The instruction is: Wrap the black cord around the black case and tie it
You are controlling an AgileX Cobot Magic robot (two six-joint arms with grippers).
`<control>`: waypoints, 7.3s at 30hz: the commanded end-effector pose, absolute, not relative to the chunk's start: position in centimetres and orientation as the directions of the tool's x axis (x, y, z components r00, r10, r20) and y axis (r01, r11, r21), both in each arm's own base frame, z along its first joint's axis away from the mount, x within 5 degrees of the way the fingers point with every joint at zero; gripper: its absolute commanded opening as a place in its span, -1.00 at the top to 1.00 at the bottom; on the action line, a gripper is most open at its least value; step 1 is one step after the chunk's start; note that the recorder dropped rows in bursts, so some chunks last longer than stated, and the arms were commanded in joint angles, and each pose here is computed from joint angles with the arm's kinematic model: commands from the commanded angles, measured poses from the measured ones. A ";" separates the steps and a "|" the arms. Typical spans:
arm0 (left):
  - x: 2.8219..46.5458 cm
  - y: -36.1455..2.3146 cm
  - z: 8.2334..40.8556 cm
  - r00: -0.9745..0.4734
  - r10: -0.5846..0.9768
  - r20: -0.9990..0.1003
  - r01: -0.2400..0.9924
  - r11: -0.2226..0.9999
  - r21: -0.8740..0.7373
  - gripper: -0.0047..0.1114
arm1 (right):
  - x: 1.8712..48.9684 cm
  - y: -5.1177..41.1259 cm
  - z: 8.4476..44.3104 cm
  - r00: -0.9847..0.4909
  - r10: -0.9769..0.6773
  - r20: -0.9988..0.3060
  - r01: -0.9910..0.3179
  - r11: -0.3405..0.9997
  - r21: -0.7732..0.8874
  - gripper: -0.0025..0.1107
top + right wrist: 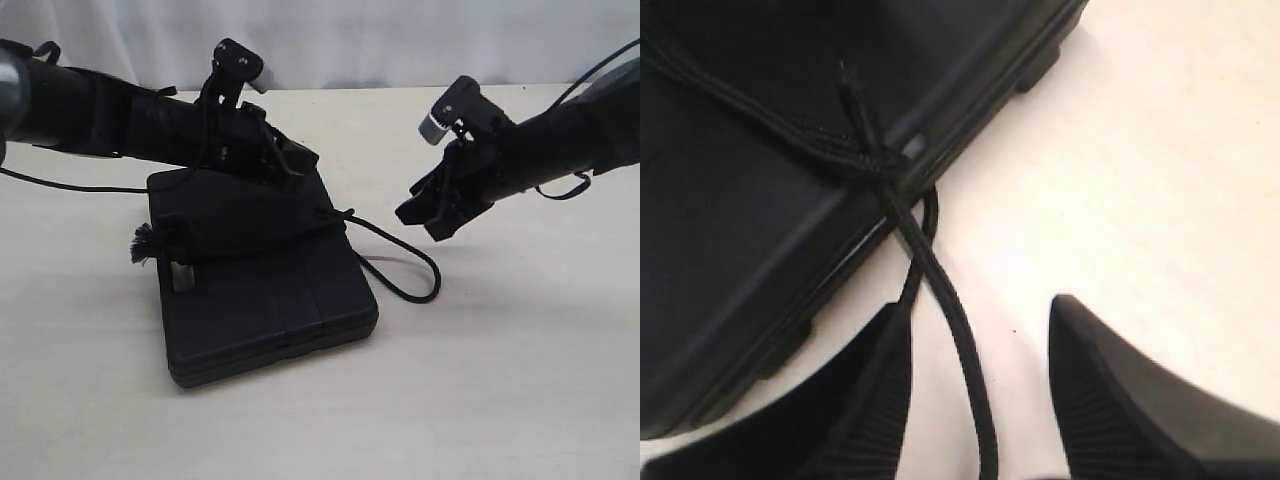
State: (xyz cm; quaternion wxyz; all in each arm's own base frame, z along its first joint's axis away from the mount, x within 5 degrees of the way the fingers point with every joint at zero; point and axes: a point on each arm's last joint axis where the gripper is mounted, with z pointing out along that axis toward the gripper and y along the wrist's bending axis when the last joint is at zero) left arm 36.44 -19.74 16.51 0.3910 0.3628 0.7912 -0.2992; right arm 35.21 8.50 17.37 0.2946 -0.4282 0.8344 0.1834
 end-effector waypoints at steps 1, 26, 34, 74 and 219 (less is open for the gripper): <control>36.4 -19.9 16.9 -0.419 0.338 -0.842 0.821 0.537 -0.193 0.82 | 35.6 8.7 15.0 -0.445 -0.627 -0.640 -0.840 0.540 0.055 0.21; 36.4 -19.9 16.9 -0.418 0.340 -0.843 0.821 0.538 -0.190 0.82 | 35.5 15.6 11.6 -0.238 -0.777 -0.583 -0.888 0.417 -0.193 0.88; 36.4 -19.9 16.9 -0.418 0.340 -0.843 0.821 0.538 -0.190 0.83 | 35.6 15.7 13.1 -0.241 -0.751 -0.615 -0.872 0.446 -0.203 0.88; 36.3 -20.9 14.9 -0.215 0.527 -0.822 0.894 0.446 0.052 0.61 | 35.1 16.2 13.3 -0.200 -0.740 -0.642 -0.905 0.391 -0.168 0.88; 37.9 -16.3 20.8 -0.253 0.499 -0.829 0.807 0.581 0.103 0.92 | 33.5 16.2 18.0 -0.171 -0.698 -0.695 -0.911 0.381 -0.158 0.02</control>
